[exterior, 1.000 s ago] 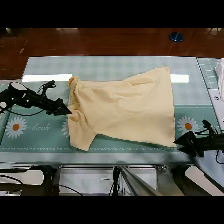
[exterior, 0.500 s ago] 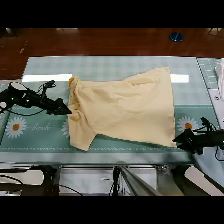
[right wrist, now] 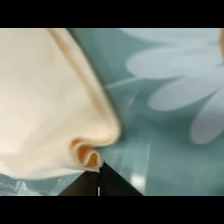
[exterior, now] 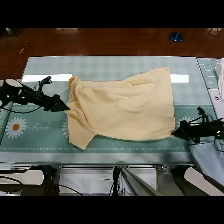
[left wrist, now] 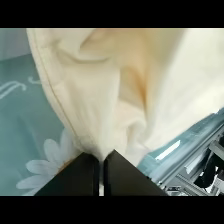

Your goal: Fold the shirts.

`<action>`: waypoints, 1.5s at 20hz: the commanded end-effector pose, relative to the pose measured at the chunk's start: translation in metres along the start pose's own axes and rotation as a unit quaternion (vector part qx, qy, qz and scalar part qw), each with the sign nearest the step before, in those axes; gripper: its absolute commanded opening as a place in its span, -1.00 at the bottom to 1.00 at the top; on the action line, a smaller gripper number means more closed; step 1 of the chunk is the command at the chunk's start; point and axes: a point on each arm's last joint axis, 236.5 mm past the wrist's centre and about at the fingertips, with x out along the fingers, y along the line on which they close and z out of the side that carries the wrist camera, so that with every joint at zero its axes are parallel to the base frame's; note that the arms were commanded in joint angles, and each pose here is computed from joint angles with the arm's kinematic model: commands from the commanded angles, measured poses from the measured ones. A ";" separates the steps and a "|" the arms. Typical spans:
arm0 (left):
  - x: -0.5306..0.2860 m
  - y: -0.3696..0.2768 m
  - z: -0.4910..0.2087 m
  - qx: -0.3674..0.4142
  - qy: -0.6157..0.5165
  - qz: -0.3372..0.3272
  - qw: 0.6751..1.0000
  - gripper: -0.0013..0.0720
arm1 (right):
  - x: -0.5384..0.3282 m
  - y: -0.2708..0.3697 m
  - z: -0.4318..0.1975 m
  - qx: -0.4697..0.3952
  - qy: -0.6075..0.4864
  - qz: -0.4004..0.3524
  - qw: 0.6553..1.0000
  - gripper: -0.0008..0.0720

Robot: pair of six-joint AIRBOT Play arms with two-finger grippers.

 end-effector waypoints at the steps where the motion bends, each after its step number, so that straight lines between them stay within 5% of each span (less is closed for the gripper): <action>1: -0.061 -0.051 0.034 0.054 -0.072 -0.027 0.996 -0.91 | -0.075 0.073 0.040 -0.084 -0.116 0.053 0.988 -0.93; 7: -0.259 -0.251 0.059 0.235 -0.347 -0.058 0.906 -0.91 | -0.294 0.239 0.067 -0.234 -0.418 0.150 0.865 -0.94; 13: -0.416 -0.432 -0.046 0.395 -0.599 0.014 0.697 -0.91 | -0.467 0.344 -0.013 -0.322 -0.600 0.189 0.708 -0.94; 16: -0.444 -0.467 -0.111 0.413 -0.664 0.071 0.619 -0.91 | -0.501 0.366 -0.067 -0.354 -0.632 0.171 0.667 -0.94; 22: -0.406 -0.428 -0.183 0.334 -0.649 0.231 0.643 -0.91 | -0.477 0.333 -0.146 -0.369 -0.616 0.024 0.696 -0.94; 26: -0.350 -0.379 -0.197 0.304 -0.538 0.274 0.737 -0.91 | -0.445 0.271 -0.161 -0.329 -0.570 -0.089 0.748 -0.94; 30: -0.326 -0.322 -0.170 0.245 -0.454 0.263 0.815 -0.91 | -0.403 0.234 -0.121 -0.322 -0.463 -0.115 0.818 -0.94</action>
